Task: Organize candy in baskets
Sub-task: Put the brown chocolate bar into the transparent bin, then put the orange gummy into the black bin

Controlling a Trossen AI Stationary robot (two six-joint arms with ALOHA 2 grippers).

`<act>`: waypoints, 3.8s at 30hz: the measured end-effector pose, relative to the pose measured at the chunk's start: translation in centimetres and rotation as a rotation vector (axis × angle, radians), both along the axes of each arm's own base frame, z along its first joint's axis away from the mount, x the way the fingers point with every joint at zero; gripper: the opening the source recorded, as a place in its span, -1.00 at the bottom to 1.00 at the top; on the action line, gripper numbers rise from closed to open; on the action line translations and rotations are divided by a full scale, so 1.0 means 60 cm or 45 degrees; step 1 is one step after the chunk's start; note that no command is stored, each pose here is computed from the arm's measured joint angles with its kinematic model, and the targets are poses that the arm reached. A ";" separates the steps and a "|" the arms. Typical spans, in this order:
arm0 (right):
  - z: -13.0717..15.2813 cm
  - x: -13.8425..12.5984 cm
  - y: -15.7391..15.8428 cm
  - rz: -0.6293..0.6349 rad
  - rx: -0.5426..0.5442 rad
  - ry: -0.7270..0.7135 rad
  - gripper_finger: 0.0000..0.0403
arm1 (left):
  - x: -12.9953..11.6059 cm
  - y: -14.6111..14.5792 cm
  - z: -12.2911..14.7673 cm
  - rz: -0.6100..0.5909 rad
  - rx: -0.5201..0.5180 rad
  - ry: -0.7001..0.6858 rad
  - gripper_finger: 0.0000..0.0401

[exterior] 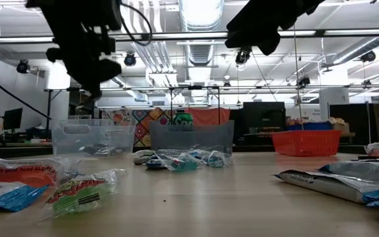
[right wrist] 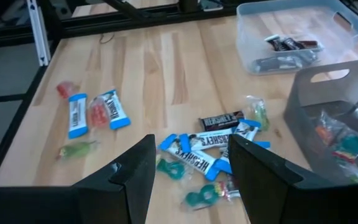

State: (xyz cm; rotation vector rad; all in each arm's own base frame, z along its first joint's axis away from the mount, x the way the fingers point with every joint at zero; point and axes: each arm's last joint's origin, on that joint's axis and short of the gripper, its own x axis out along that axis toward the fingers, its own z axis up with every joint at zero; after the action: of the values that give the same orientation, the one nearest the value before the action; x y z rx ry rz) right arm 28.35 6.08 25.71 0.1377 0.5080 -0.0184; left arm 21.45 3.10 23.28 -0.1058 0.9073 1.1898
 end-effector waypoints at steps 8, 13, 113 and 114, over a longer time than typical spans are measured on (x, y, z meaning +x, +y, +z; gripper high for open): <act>-0.001 -0.003 0.010 -0.007 0.063 0.008 -0.05 | 0.018 0.023 -0.038 0.016 -0.032 0.201 -1.00; -0.005 -0.005 0.009 -0.074 0.164 0.049 -0.05 | 0.025 0.023 -0.053 0.015 -0.039 0.260 -0.89; -0.128 -0.146 -0.040 -0.857 0.329 1.225 -0.92 | 0.067 -0.148 0.035 -1.365 -0.001 -0.025 -0.62; -0.128 -0.147 -0.041 -0.869 0.361 1.244 -0.89 | 0.068 -0.149 0.036 -1.365 0.000 -0.031 -0.62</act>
State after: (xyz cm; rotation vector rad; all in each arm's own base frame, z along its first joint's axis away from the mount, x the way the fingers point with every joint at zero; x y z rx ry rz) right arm 19.53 3.61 18.01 0.5887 1.4185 -0.7108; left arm 25.53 -5.82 25.42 0.3360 0.7640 0.1872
